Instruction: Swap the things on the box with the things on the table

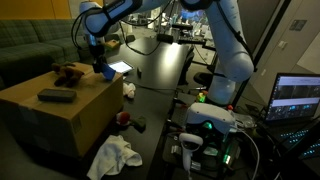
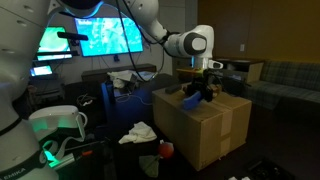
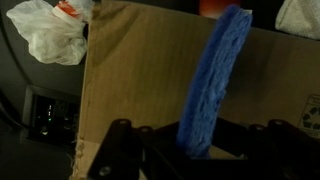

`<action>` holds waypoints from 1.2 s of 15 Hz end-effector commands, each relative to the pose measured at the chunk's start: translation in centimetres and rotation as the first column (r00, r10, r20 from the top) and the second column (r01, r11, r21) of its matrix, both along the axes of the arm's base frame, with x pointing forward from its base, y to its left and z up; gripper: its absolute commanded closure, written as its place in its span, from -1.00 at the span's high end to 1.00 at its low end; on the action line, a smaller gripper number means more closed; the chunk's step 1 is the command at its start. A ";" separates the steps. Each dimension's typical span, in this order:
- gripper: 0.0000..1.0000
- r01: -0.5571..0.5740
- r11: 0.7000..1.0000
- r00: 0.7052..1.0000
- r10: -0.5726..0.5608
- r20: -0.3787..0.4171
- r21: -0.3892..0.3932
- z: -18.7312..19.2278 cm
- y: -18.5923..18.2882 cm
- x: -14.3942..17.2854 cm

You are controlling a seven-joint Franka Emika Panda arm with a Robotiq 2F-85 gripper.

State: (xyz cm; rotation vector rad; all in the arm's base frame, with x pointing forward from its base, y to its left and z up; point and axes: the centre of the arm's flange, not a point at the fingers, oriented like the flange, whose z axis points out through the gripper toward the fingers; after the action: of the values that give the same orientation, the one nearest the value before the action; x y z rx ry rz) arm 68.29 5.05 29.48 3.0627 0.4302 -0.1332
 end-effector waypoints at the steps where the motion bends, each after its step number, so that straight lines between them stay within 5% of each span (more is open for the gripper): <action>1: -0.97 -0.014 1.000 1.000 0.014 0.005 0.011 0.3 0.2 1.3; 13: -0.96 -0.013 1.000 0.998 0.011 0.061 0.023 0.1 1.6 3.0; 14: -0.39 -0.013 1.000 0.998 0.011 0.061 0.020 0.3 1.6 3.1; 18: 0.04 -0.017 0.999 0.996 0.014 0.085 0.029 2.0 1.9 3.0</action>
State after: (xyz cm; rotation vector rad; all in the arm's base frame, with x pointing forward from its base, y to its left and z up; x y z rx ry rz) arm 70.41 6.31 30.08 3.0740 0.4498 -0.0450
